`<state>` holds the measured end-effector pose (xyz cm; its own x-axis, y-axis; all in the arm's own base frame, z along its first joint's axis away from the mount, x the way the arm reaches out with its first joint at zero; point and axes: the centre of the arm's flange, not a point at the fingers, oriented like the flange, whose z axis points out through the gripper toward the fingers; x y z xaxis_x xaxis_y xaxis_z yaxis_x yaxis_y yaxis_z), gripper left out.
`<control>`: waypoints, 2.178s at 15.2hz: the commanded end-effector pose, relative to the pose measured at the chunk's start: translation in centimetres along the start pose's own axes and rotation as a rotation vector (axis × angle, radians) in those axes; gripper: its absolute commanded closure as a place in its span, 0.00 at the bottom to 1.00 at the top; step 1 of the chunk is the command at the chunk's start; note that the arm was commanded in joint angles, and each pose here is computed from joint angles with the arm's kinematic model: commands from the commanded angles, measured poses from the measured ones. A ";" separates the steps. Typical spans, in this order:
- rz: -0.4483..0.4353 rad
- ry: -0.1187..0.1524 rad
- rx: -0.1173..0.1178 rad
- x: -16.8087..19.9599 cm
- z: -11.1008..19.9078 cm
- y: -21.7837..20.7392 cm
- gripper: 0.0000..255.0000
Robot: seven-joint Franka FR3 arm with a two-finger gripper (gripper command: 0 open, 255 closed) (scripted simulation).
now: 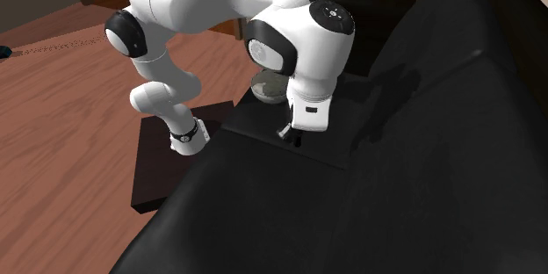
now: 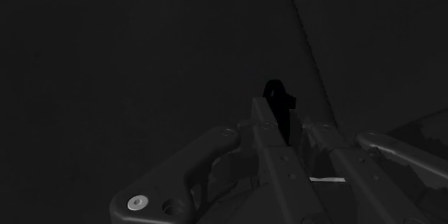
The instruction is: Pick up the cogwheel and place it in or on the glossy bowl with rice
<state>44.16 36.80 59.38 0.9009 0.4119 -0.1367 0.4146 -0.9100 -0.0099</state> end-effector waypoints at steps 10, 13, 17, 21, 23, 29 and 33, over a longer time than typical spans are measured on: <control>0.000 0.000 0.000 -12.2 1.6 -7.5 1.00; 0.000 0.000 0.000 -15.5 2.1 -9.6 1.00; 0.000 0.000 0.000 -20.0 2.8 -12.3 1.00; 0.000 0.000 0.000 -24.4 3.4 -15.0 1.00; 0.000 0.000 0.000 -26.7 3.8 -16.4 1.00; 0.000 0.000 0.000 -32.1 5.1 -19.7 1.00; 0.000 0.000 0.000 -31.8 7.2 -19.7 1.00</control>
<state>6.47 41.30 57.30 0.9007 0.4123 -0.1370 0.4149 -0.9098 -0.0097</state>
